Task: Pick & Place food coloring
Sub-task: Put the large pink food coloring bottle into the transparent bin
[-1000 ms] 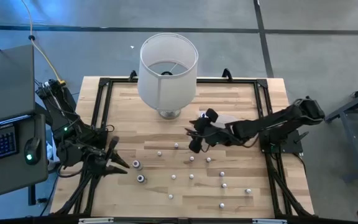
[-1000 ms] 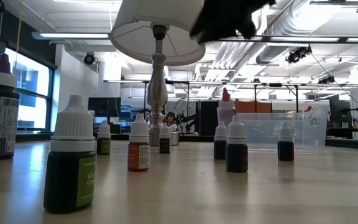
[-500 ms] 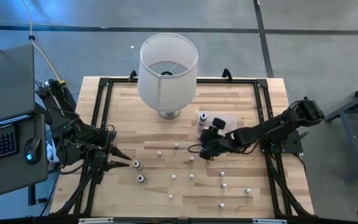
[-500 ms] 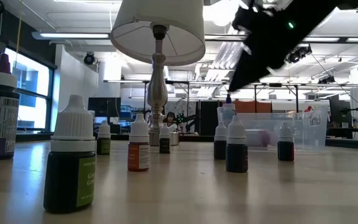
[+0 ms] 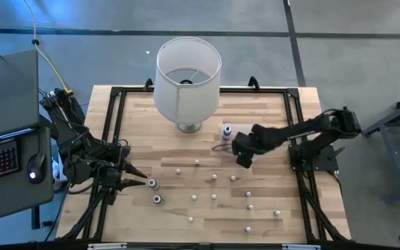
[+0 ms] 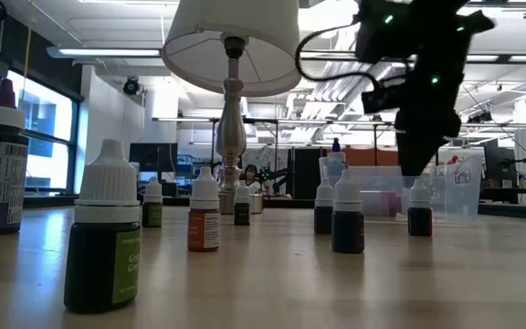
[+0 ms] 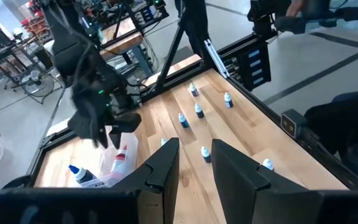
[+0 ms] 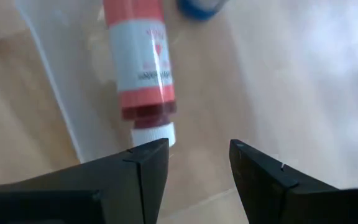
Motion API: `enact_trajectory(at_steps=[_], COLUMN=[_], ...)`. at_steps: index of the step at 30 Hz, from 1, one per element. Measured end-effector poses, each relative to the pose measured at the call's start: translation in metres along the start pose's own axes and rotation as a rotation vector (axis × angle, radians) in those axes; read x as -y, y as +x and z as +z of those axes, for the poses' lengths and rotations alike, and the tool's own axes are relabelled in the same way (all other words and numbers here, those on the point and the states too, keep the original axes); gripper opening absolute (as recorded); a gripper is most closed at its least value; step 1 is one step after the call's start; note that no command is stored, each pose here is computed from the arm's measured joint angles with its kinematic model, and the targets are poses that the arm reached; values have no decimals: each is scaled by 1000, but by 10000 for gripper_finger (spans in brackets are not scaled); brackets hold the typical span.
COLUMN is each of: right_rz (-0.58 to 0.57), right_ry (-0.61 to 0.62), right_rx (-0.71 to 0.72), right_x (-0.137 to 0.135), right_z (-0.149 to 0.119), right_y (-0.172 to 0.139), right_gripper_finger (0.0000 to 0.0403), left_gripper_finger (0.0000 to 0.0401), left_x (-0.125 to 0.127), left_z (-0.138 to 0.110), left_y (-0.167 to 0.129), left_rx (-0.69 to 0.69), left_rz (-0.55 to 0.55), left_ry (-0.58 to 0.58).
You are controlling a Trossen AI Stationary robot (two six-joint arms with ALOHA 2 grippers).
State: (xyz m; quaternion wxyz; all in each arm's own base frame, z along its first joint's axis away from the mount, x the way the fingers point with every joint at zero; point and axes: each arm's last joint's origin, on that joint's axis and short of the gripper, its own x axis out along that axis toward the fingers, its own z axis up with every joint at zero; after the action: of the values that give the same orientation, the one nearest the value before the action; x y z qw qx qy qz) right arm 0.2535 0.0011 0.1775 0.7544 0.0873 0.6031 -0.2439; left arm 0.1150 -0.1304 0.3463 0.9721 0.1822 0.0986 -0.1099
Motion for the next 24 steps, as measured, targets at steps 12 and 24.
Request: enact_trajectory(at_steps=[12, 24], right_rz=[270, 281], right_ry=[-6, -95], right_rx=[-72, -54], right_x=[17, 12], right_z=[14, -8], right_y=[7, 31], right_gripper_finger=[164, 164], left_gripper_finger=[92, 92], left_x=[0, 0], left_z=[-3, -4], left_y=[0, 0], left_rx=[-25, -34], left_rz=[-2, -3], left_ry=[22, 31])
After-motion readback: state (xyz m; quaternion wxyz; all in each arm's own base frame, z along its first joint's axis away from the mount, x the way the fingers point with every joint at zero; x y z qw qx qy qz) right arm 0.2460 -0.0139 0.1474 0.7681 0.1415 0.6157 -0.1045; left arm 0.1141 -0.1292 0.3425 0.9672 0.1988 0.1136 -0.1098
